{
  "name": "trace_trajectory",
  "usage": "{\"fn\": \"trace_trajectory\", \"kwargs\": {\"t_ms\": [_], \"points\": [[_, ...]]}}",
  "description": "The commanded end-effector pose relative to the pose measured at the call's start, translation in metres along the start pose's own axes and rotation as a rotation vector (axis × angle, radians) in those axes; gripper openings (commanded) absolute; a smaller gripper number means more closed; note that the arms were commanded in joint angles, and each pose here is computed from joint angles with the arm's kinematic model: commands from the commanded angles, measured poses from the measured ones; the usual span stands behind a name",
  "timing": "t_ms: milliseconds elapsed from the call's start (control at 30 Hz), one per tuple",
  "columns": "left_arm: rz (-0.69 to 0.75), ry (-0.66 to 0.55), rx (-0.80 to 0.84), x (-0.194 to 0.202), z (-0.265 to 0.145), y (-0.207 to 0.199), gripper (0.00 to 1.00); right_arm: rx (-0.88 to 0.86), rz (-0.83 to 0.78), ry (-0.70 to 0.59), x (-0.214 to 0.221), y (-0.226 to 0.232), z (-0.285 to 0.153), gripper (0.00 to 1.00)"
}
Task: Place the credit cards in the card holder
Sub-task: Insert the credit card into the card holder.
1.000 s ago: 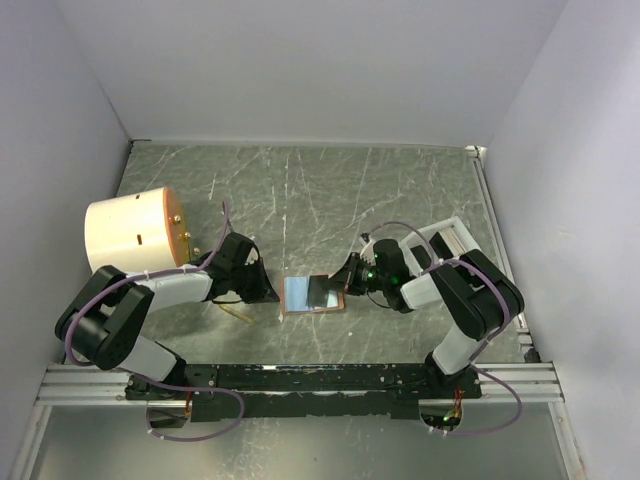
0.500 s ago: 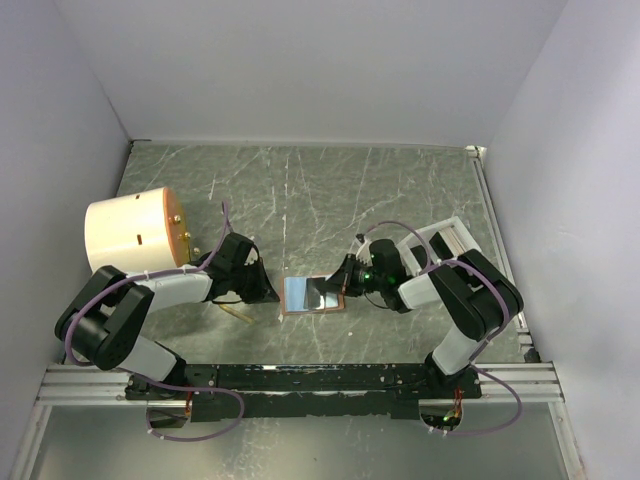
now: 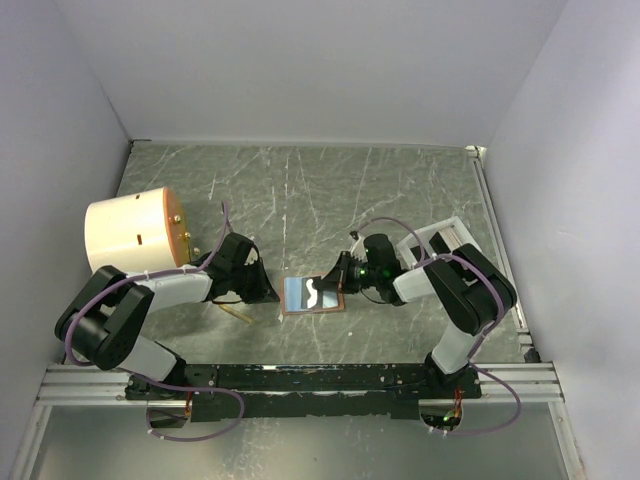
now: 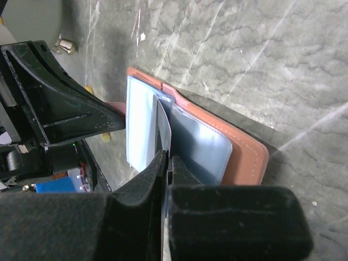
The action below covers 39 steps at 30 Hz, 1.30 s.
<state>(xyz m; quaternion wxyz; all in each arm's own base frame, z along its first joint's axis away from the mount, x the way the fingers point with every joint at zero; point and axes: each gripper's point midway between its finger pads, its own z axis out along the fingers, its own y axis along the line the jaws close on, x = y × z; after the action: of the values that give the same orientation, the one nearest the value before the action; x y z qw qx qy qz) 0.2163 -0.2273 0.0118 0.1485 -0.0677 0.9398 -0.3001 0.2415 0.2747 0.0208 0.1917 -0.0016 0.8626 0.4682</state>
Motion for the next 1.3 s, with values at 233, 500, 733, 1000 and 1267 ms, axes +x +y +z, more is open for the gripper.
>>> {"fn": "trace_trajectory", "kwargs": {"t_ms": [233,500,733,1000,1267], "points": [[-0.003,0.003,-0.019,0.003,0.002,0.008,0.09,0.088,-0.015,0.071,0.015,-0.014,0.013,0.01],[-0.005,0.006,-0.017,0.004,0.001,0.008,0.09,0.125,-0.023,0.074,0.010,-0.014,0.015,0.16],[-0.007,0.009,-0.015,0.007,0.000,0.010,0.09,0.203,-0.070,0.029,-0.009,-0.005,0.001,0.49],[-0.005,0.011,-0.012,0.007,-0.001,0.009,0.09,0.185,-0.062,0.050,0.000,0.006,-0.004,0.55],[-0.006,0.021,0.008,0.007,0.002,0.004,0.09,0.162,-0.061,0.081,0.011,0.018,0.006,0.51]]}}
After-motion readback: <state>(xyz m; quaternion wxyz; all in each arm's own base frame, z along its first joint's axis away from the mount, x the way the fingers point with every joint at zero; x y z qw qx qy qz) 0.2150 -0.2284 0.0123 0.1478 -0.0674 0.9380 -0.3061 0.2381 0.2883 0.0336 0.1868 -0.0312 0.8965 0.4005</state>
